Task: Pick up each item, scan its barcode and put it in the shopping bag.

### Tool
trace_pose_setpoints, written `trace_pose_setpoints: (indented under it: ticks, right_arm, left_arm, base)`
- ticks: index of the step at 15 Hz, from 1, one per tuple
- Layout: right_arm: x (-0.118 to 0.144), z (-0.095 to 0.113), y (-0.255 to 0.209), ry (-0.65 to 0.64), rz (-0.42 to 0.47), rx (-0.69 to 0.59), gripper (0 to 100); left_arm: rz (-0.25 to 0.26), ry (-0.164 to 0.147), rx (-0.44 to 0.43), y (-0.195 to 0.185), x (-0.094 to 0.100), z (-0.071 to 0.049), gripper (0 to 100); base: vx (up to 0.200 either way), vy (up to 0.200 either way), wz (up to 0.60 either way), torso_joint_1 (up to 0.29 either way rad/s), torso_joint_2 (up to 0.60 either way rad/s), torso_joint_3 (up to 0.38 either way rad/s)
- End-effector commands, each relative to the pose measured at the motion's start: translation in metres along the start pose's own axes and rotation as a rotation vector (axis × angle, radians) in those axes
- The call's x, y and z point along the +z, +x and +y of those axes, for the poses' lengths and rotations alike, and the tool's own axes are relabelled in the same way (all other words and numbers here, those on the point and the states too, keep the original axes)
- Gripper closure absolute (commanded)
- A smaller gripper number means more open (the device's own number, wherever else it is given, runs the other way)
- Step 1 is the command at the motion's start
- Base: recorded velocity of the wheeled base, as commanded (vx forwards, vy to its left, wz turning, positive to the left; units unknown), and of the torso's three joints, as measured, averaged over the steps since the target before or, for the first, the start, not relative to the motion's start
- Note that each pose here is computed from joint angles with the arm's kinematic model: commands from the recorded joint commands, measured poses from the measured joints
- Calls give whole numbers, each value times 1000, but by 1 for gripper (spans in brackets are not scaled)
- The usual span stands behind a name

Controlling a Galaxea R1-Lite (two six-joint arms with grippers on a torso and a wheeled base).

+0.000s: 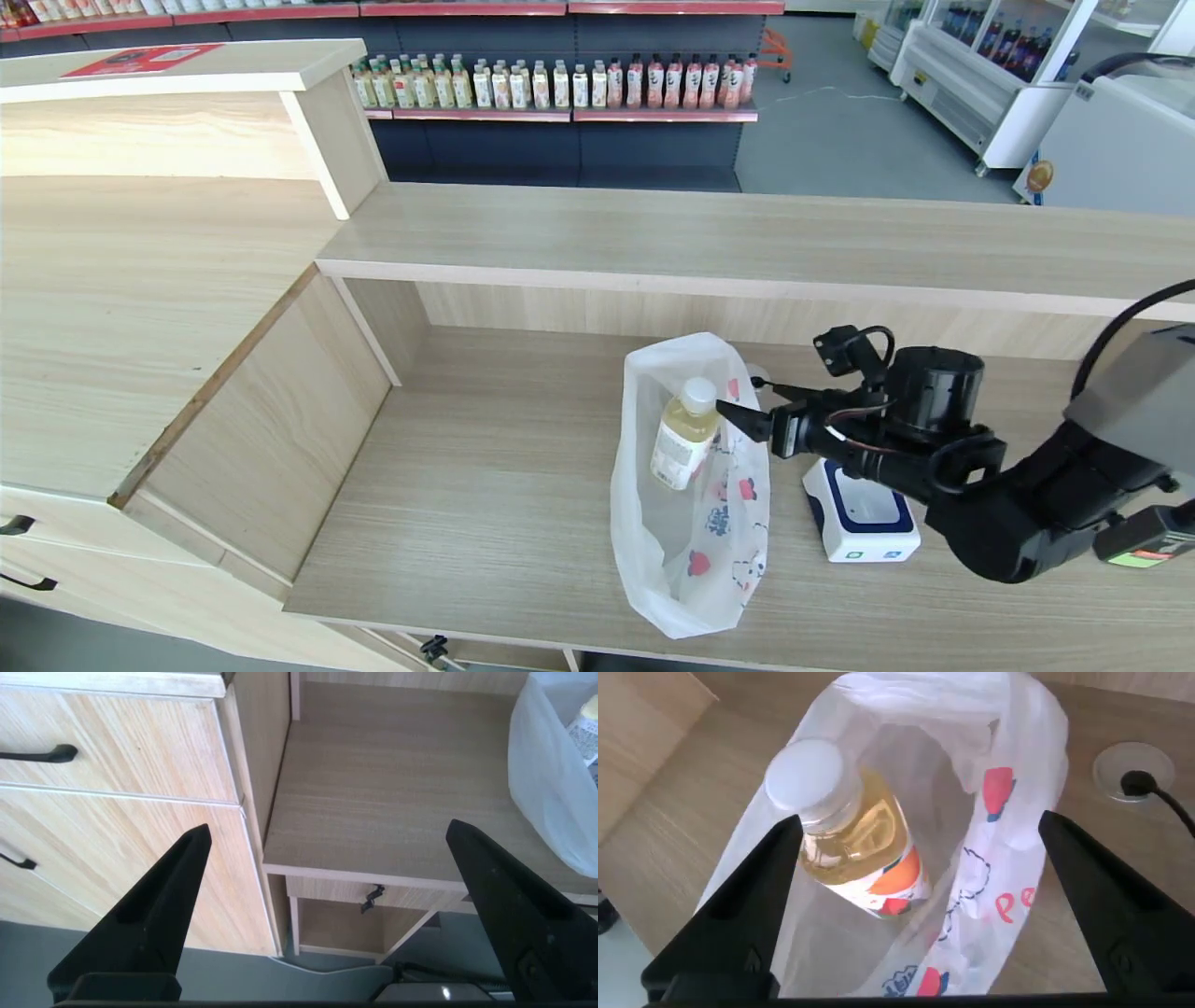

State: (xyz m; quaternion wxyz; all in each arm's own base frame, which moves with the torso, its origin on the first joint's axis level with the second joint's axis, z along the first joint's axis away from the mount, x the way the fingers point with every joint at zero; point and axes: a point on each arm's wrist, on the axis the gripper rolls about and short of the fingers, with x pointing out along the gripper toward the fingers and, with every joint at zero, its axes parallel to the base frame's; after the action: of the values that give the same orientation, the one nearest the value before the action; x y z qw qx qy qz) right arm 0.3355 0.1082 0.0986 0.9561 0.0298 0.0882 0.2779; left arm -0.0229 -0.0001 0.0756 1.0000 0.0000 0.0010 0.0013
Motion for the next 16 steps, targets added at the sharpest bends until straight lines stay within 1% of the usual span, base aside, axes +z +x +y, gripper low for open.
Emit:
trace_pose_setpoints:
  ticks: [1, 2, 4, 5, 6, 7, 8, 9, 10, 13, 15, 16]
  right_arm:
    - [66, -19, -84, 13, -64, -185, 0]
    - [78, -27, -112, 31, -52, -274, 0]
    - [83, -43, -158, 31, 19, -441, 0]
    - [80, -44, -176, 34, 46, -492, 0]
    - [71, -41, -193, 33, 66, -531, 0]
    - [61, -32, -211, 36, 69, -558, 0]
    - [55, -19, -225, 31, 58, -560, 0]
    - [50, -11, -234, 27, 51, -563, 0]
    - [39, 6, -251, 17, 30, -593, 0]
    - [30, 27, -275, 21, 19, -611, 0]
    - [31, 36, -291, 21, 3, -668, 0]
    - [30, 43, -298, 23, 10, -676, 0]
  left_arm:
    - [0, 0, 1, 0, 0, 0, 0]
    - [0, 0, 1, 0, 0, 0, 0]
    - [0, 0, 1, 0, 0, 0, 0]
    - [0, 0, 1, 0, 0, 0, 0]
    - [0, 0, 1, 0, 0, 0, 0]
    - [0, 0, 1, 0, 0, 0, 0]
    - [0, 0, 1, 0, 0, 0, 0]
    - [0, 0, 1, 0, 0, 0, 0]
    - [0, 0, 1, 0, 0, 0, 0]
    - [0, 2, 1, 0, 0, 0, 0]
    - [0, 0, 1, 0, 0, 0, 0]
    - [0, 0, 1, 0, 0, 0, 0]
  base:
    - [0, 0, 0, 0, 0, 0]
    - [0, 0, 0, 0, 0, 0]
    - [0, 0, 0, 0, 0, 0]
    - [0, 0, 0, 0, 0, 0]
    - [0, 0, 0, 0, 0, 0]
    - [0, 0, 0, 0, 0, 0]
    - [0, 0, 0, 0, 0, 0]
    - [0, 0, 0, 0, 0, 0]
    - [0, 0, 0, 0, 0, 0]
    - [0, 0, 0, 0, 0, 0]
    - [0, 0, 0, 0, 0, 0]
    - [0, 0, 0, 0, 0, 0]
